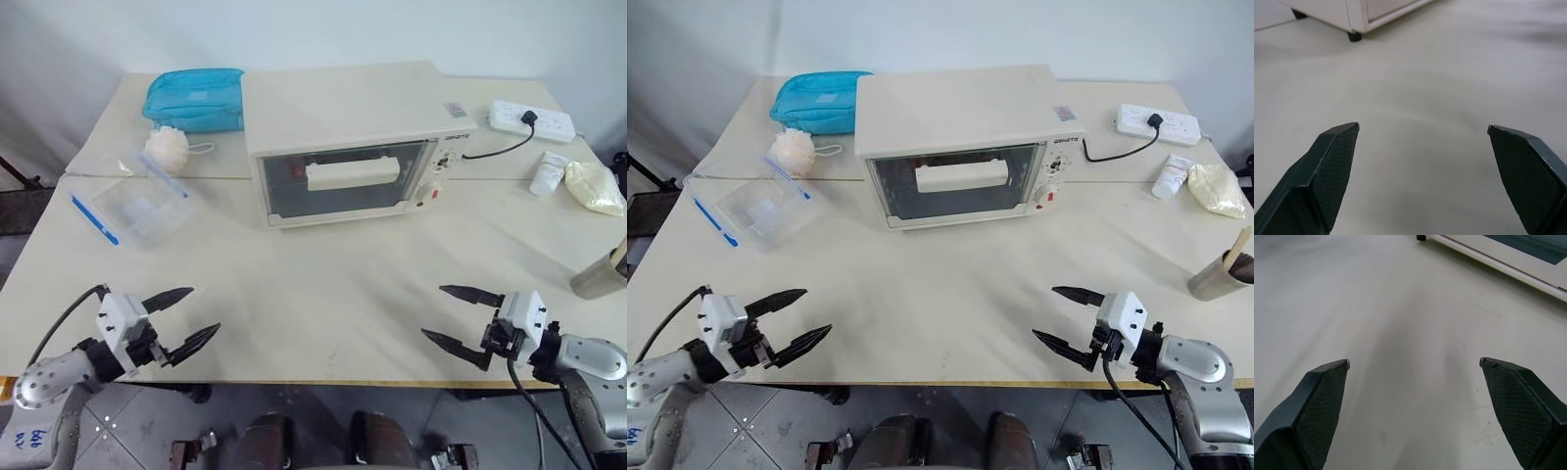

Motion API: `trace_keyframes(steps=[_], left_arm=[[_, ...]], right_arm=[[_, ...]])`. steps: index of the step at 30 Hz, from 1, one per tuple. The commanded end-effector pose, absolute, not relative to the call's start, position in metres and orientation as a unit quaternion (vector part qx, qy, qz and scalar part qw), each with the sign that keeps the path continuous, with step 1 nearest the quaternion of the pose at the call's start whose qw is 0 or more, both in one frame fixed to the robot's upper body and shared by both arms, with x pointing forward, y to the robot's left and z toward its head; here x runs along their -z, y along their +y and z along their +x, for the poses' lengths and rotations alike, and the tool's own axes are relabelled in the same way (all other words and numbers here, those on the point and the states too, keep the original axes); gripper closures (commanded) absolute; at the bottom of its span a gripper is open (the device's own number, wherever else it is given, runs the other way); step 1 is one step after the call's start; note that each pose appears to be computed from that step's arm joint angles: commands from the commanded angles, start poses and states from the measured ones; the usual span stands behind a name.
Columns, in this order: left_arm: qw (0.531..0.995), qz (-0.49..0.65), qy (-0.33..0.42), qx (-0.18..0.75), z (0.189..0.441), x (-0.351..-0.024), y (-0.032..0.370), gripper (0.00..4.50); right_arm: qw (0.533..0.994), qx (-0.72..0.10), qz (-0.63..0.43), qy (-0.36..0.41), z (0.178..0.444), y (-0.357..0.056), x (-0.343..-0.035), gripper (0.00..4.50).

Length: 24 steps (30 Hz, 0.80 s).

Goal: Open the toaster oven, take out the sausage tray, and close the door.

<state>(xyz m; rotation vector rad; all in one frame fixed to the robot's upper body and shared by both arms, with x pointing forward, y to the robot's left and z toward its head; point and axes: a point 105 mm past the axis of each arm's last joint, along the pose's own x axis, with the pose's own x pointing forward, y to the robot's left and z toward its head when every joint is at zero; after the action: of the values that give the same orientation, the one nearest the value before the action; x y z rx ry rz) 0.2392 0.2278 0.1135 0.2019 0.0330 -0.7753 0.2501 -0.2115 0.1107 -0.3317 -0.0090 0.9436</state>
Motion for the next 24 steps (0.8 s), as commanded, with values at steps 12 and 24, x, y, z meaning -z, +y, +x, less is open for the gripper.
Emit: trace_keyframes(steps=[12,24], left_arm=[[0.896,0.001,-0.073,0.439,0.236,-0.189,0.218,0.00],[0.888,-0.008,-0.070,0.454,0.239,-0.188,0.204,0.00]], right_arm=[[0.887,-0.451,-0.012,-0.096,0.306,-0.152,-0.211,0.04],[0.868,-0.486,-0.028,-0.098,0.350,-0.140,-0.225,0.04]])
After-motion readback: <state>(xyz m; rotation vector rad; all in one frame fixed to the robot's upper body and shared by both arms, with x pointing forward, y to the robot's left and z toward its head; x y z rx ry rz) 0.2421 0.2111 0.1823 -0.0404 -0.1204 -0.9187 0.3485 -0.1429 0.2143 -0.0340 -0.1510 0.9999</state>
